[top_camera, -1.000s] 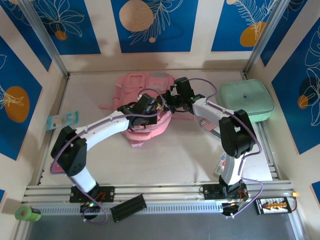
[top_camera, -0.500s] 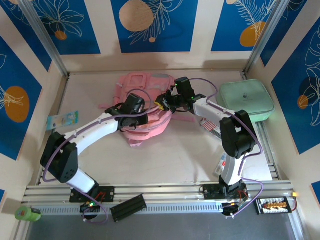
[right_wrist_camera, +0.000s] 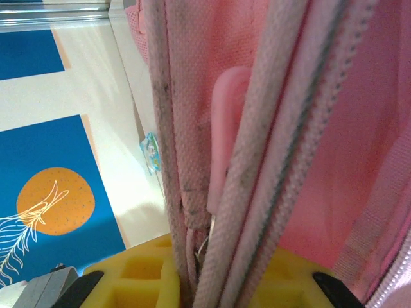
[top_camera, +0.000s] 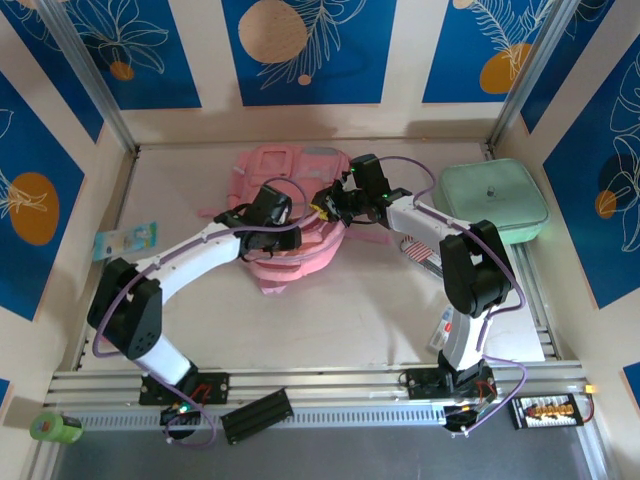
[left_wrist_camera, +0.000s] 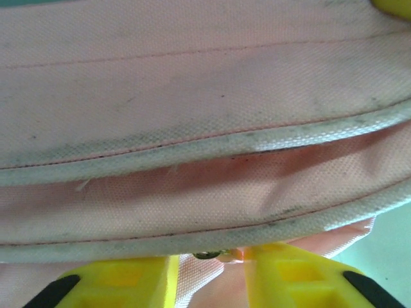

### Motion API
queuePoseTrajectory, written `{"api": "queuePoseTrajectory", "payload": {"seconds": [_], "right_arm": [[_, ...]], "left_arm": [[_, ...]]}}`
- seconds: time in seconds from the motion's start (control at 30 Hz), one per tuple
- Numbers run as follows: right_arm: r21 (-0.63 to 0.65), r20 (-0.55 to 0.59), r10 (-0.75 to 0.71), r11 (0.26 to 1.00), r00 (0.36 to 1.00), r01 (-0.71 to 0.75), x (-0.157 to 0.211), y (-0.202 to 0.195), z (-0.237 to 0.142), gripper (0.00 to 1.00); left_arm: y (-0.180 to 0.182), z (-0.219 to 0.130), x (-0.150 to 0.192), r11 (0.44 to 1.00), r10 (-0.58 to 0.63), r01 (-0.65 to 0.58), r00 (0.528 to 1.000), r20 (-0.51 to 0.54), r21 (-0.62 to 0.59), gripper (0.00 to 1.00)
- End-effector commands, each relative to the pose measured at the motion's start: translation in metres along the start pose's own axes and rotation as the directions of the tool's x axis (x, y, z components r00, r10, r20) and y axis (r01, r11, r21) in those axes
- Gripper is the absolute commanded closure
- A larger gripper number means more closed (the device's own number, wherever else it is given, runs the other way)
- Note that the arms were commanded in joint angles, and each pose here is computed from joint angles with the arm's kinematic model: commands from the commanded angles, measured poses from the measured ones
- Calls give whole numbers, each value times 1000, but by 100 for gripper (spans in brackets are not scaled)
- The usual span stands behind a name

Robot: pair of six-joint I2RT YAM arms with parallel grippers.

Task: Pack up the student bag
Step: Unzip the student bag at the top-center of the table.

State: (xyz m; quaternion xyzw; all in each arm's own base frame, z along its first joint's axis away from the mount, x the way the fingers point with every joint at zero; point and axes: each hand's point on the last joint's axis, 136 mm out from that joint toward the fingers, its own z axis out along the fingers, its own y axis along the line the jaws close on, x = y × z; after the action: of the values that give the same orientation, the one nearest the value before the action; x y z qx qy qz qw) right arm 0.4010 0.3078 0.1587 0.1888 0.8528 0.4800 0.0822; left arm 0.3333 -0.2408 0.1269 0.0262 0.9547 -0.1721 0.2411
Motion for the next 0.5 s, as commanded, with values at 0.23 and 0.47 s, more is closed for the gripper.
{"api": "queuePoseTrajectory", "payload": {"seconds": [0.23,0.47], "right_arm": [[-42,7,-37,998,999,38,-1,16,-12,82],[-43,10,-38,998,999,38,-2,16,-12,82]], "left_arm": [[21,-22,-6,996,-21,25,998,52,-89,76],[15,-13,0,997,4,-4,1000,9,-71,76]]}}
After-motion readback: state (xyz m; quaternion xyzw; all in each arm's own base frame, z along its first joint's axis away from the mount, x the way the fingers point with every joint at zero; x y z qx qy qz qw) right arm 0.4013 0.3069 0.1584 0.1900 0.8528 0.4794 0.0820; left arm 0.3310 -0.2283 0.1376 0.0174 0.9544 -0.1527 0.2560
